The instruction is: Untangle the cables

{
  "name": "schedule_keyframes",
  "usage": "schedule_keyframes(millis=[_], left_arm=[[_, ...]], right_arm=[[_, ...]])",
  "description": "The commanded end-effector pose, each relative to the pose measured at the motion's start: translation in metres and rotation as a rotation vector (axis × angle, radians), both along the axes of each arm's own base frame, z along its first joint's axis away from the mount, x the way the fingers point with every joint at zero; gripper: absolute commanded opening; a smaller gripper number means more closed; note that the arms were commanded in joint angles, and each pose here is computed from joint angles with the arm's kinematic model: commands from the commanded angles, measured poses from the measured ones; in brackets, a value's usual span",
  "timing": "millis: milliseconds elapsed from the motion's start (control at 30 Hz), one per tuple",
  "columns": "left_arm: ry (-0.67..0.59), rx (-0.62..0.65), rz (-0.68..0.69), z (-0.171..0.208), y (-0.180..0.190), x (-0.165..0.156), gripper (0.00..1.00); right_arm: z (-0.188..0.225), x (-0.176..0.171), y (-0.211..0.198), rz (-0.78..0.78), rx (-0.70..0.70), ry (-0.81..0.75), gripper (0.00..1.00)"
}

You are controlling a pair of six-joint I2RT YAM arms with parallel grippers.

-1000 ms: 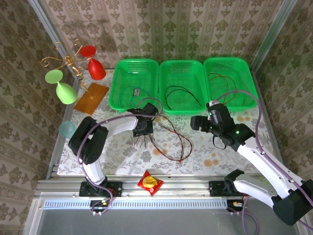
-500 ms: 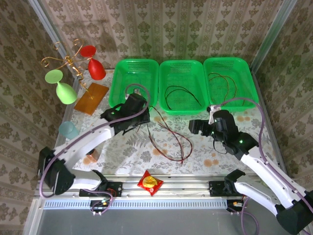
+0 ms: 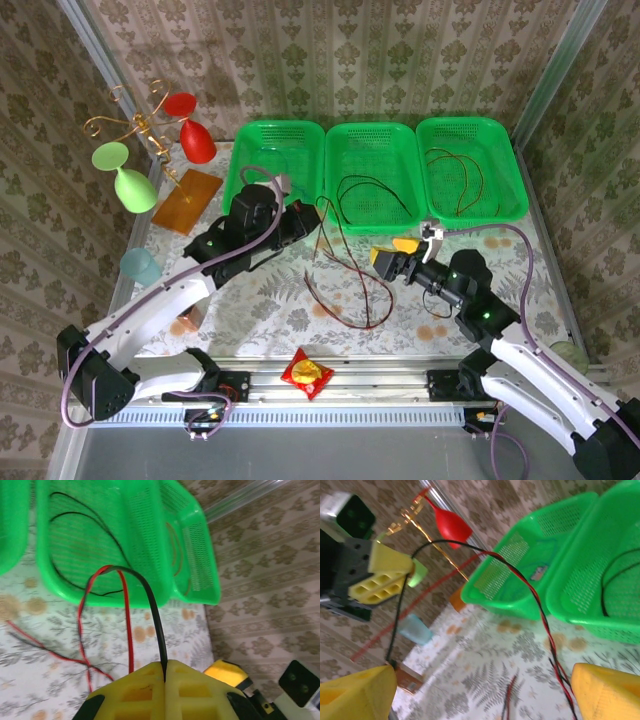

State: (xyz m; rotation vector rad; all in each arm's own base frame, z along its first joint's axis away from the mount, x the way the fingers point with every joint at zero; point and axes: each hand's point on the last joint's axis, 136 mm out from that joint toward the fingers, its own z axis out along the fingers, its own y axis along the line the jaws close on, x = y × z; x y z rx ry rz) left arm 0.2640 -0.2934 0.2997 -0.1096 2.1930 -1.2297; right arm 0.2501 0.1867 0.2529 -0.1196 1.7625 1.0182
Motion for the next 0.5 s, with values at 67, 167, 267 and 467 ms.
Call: schedule_keyframes(millis=[67,167,267,467], left_arm=[[-0.049,-0.13,-0.079,0.035,-0.022,-0.008,0.0],[-0.049,-0.106,-0.088,0.033,-0.025,-0.01,0.0],[-0.043,-0.103,-0.092,0.029,-0.027,-0.011,0.0],[-0.04,-0.099,-0.096,0.026,-0.028,-0.013,0.0]], right_arm=[[0.023,0.006,0.006,-0.009,0.183,0.127,0.87],[0.025,0.011,0.022,0.047,0.265,0.261,0.83],[0.028,0.017,0.037,0.089,0.323,0.372,0.81],[0.024,0.034,0.05,0.091,0.327,0.46,0.78]])
